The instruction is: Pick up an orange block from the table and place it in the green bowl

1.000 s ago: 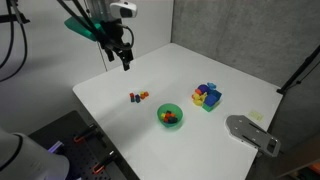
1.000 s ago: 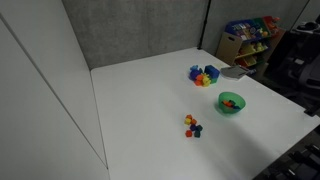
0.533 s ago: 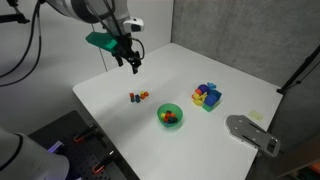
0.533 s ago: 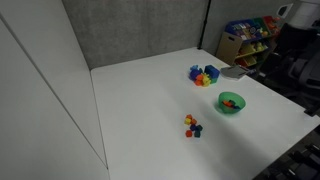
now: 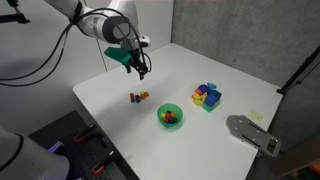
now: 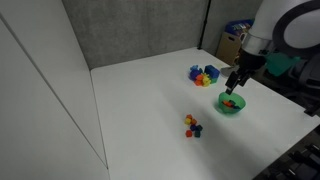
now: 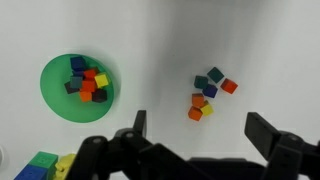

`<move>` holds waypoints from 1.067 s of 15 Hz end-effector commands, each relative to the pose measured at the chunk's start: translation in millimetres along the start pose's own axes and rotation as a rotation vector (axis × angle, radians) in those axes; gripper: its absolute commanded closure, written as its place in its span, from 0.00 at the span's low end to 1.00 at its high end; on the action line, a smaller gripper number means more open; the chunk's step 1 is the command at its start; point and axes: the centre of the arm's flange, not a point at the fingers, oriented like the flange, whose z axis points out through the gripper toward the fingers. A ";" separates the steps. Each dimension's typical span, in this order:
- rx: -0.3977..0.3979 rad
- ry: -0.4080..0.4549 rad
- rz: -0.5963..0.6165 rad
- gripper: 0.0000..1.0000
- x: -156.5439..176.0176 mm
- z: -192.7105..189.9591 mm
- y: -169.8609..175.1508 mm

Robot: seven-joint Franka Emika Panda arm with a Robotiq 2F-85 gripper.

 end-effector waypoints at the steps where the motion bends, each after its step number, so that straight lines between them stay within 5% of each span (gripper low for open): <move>1: -0.017 -0.020 0.039 0.00 44.2 40.9 -7.7; 16: -0.040 -0.012 0.217 0.00 129.3 175.3 -25.1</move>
